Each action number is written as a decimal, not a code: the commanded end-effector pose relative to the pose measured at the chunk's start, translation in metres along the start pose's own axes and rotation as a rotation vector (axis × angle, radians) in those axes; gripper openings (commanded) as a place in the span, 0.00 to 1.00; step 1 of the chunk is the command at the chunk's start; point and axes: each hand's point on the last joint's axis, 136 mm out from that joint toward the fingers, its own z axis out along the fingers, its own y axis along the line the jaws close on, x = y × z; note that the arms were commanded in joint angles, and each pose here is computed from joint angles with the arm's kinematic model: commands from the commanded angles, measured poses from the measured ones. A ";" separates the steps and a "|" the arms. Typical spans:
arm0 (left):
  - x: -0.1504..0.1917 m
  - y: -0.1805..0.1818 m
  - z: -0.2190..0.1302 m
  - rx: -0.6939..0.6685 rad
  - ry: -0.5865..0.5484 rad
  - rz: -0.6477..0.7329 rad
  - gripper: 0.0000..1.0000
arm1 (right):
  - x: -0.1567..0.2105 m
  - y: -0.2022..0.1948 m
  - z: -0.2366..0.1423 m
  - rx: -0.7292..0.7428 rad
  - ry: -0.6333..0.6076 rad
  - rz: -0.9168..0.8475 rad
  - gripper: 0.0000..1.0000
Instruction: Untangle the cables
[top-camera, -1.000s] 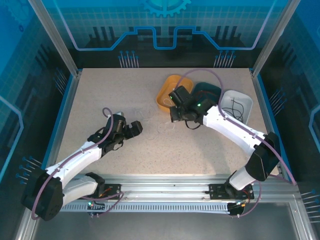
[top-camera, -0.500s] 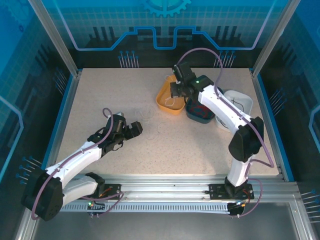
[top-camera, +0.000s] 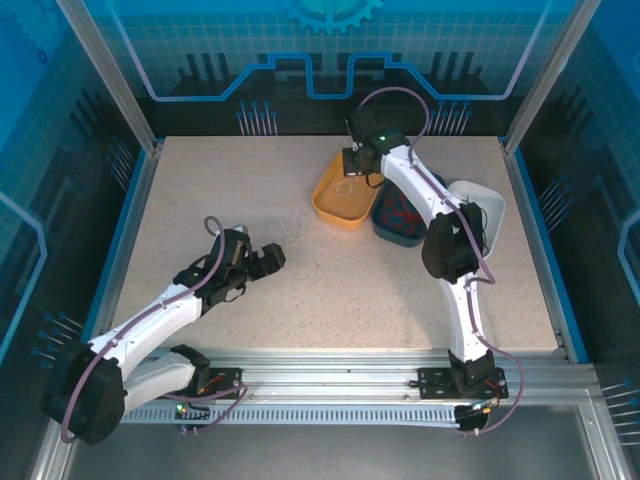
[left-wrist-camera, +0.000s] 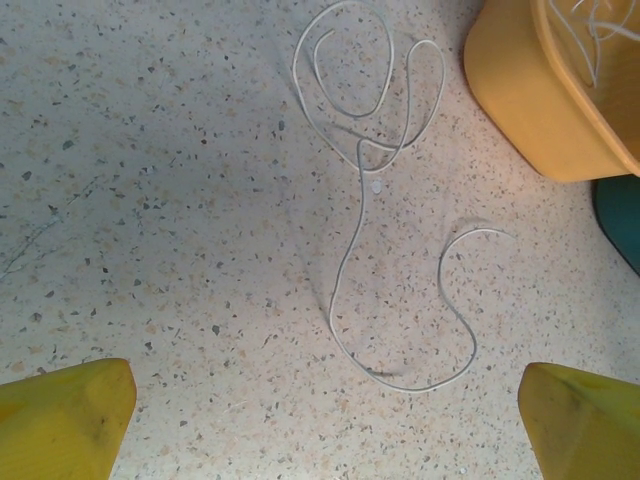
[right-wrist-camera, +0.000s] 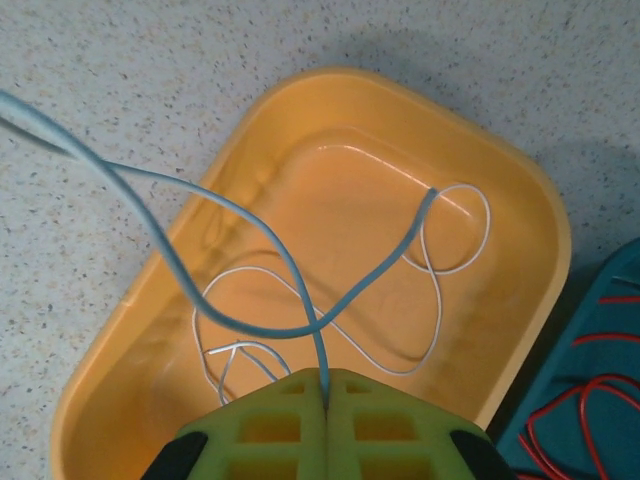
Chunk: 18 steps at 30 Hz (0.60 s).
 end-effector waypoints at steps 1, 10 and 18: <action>0.003 0.001 -0.005 0.007 0.005 -0.020 0.99 | 0.014 0.004 0.008 -0.071 0.093 0.016 0.01; 0.007 0.005 -0.005 0.003 0.008 -0.018 0.99 | 0.038 0.017 0.033 -0.149 0.187 0.029 0.07; 0.006 0.008 -0.010 -0.003 -0.003 -0.016 0.99 | 0.034 0.003 0.042 -0.113 0.180 0.049 0.22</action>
